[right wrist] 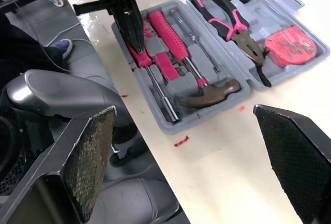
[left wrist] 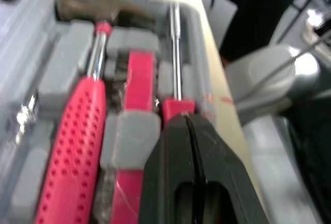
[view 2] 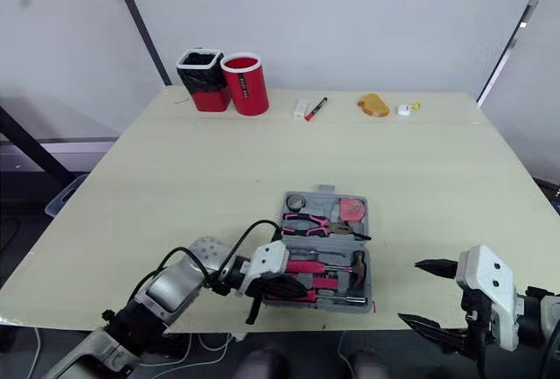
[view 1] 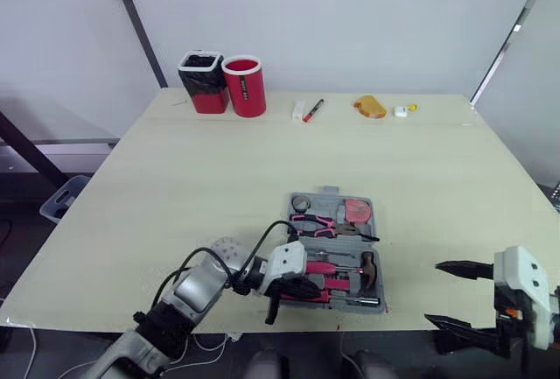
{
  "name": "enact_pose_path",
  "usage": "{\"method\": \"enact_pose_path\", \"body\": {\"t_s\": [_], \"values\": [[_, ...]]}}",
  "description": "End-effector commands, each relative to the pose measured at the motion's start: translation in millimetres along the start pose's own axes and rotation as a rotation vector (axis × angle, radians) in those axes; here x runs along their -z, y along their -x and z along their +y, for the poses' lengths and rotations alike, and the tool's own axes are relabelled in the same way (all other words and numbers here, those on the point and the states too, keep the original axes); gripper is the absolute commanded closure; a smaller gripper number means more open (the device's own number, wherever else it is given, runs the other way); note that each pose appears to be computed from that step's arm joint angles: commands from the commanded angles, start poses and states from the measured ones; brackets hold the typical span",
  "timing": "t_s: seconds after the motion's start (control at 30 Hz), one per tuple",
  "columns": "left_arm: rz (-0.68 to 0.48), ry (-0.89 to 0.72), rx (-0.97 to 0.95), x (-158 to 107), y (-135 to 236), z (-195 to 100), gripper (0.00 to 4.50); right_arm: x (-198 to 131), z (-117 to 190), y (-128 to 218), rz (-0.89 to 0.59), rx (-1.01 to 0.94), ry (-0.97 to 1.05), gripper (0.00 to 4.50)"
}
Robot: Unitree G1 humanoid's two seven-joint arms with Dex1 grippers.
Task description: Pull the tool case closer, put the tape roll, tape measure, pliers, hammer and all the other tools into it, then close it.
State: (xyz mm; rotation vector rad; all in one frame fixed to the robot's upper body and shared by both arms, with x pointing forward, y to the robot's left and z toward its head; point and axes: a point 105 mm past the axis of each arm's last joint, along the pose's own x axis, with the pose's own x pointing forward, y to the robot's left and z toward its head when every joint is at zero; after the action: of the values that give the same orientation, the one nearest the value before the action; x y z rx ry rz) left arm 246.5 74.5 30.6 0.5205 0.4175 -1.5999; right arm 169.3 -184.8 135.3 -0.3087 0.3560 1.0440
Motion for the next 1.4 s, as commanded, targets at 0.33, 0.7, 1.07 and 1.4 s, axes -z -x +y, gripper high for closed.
{"method": "enact_pose_path", "body": {"t_s": [0.33, 0.7, 1.07, 1.4], "values": [[-0.224, 0.134, -0.125, -18.1, 15.3, 4.8, 4.46, -9.2, -5.0, -14.8, -0.111, 0.033, -0.029, 0.0], [-0.498, 0.403, -0.579, -16.4, 102.0, 19.9, 4.46, -14.1, -29.9, -56.1, -0.294, 0.192, -0.049, 0.0], [-0.4, 0.483, -0.847, 49.5, 176.7, -19.6, 2.88, 45.1, -51.9, -12.0, -0.191, 0.371, -0.1, 0.0], [-0.331, 0.535, -0.887, 72.1, 195.7, -41.3, 0.02, 70.8, -58.0, 30.9, -0.111, 0.501, -0.123, 0.0]]}}
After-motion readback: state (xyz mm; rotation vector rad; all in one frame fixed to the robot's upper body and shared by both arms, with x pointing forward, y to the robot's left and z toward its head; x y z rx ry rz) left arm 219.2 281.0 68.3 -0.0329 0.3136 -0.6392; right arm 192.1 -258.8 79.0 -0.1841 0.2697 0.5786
